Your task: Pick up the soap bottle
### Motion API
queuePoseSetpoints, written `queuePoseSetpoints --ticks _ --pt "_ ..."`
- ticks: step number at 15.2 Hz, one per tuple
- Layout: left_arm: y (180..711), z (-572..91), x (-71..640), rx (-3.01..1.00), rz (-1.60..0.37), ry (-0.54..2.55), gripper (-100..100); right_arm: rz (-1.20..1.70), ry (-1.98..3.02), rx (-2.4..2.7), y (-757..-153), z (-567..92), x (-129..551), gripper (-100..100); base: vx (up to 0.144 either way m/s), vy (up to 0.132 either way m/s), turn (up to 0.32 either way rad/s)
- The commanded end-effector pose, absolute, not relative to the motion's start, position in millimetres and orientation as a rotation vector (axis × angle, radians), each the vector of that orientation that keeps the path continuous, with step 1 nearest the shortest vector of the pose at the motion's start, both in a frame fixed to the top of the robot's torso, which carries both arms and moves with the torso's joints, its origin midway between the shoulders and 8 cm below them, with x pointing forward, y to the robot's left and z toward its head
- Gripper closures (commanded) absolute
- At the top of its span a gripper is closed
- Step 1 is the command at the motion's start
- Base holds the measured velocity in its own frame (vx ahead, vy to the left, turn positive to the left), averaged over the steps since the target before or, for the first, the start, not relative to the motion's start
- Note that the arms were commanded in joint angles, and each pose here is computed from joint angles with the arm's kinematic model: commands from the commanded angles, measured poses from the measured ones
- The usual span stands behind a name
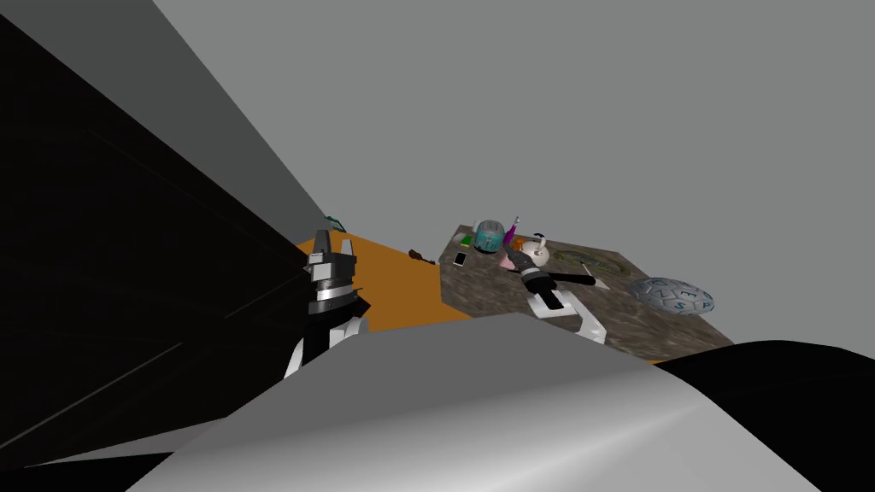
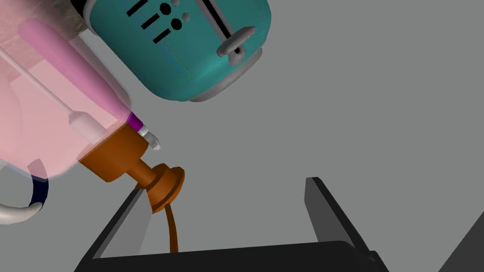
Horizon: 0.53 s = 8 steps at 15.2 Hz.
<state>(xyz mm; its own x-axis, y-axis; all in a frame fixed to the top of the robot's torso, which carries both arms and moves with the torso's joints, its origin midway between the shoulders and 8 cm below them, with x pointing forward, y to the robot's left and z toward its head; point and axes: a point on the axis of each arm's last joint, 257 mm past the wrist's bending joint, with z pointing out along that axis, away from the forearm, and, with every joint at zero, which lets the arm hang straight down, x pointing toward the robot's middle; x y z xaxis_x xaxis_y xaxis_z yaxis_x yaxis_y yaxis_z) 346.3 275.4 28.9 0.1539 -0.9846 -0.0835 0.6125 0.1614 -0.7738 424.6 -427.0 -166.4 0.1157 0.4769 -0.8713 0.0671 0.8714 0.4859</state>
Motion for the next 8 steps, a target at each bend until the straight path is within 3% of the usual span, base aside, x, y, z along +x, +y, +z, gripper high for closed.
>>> queuePoseSetpoints --ticks 1,8 --pt "275.4 28.9 346.3 -0.673 -1.278 0.687 0 0.241 1.461 0.455 -445.5 -170.0 423.1 -100 0.053 0.123 -0.013" --pt "275.4 28.9 346.3 -0.673 -1.277 0.687 0 -0.128 1.563 0.435 -541.0 -193.4 402.8 -100 0.073 0.122 -0.008"
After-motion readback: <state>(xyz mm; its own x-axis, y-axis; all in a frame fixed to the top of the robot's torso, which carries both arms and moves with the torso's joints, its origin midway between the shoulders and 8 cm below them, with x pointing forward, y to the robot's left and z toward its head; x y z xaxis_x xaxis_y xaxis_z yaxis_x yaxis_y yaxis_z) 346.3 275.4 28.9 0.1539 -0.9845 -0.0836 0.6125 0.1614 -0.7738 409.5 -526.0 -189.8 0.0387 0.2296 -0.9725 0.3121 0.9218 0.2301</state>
